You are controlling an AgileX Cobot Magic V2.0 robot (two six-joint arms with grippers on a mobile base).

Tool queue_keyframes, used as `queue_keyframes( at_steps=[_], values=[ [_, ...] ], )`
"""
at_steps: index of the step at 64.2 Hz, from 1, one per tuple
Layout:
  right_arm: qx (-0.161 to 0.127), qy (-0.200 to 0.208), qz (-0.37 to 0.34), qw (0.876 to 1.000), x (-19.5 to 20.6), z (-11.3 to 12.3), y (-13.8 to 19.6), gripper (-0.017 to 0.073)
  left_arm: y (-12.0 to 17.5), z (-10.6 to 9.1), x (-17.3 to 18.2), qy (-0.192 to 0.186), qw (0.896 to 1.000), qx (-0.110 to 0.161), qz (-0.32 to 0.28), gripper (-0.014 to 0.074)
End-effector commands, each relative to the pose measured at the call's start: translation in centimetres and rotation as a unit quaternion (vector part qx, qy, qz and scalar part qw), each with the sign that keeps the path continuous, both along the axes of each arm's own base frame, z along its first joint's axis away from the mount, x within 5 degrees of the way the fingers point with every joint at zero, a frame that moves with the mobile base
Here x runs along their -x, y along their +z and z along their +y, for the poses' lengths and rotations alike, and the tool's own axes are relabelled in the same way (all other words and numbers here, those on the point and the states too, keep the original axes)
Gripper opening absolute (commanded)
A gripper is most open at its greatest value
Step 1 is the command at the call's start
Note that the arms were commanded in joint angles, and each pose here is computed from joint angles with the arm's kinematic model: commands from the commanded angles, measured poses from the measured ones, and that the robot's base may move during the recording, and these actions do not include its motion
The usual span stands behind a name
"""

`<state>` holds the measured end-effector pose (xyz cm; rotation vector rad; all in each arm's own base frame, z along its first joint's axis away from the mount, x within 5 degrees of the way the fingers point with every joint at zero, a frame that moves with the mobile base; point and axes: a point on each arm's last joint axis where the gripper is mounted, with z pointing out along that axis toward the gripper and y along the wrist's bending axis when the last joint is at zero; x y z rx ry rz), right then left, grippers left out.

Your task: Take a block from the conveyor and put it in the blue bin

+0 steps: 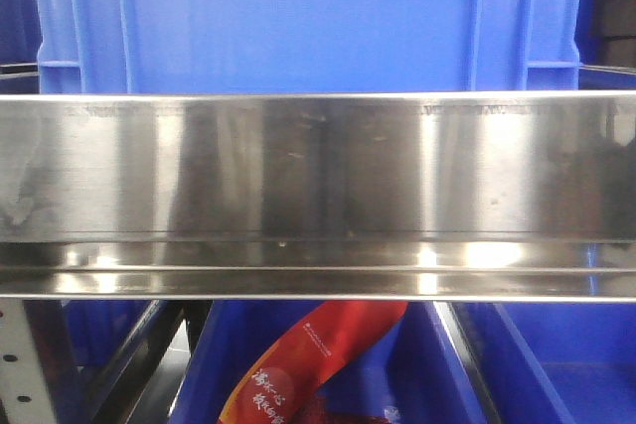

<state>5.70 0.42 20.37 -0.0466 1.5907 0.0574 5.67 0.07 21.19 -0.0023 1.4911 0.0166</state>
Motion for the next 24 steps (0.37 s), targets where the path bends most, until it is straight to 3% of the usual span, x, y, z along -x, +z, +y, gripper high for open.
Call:
queue_keyframes(
  at_steps=[1, 24],
  values=[
    [0.001, -0.003, -0.016, 1.0, 0.07, -0.05, 0.26, -0.0153, 0.31, 0.03, 0.07, 0.003, 1.0, 0.002, -0.014, -0.0111],
    [0.001, -0.003, -0.016, 1.0, 0.07, -0.05, 0.26, -0.0153, 0.31, 0.03, 0.07, 0.003, 1.0, 0.002, -0.014, -0.0111]
  ],
)
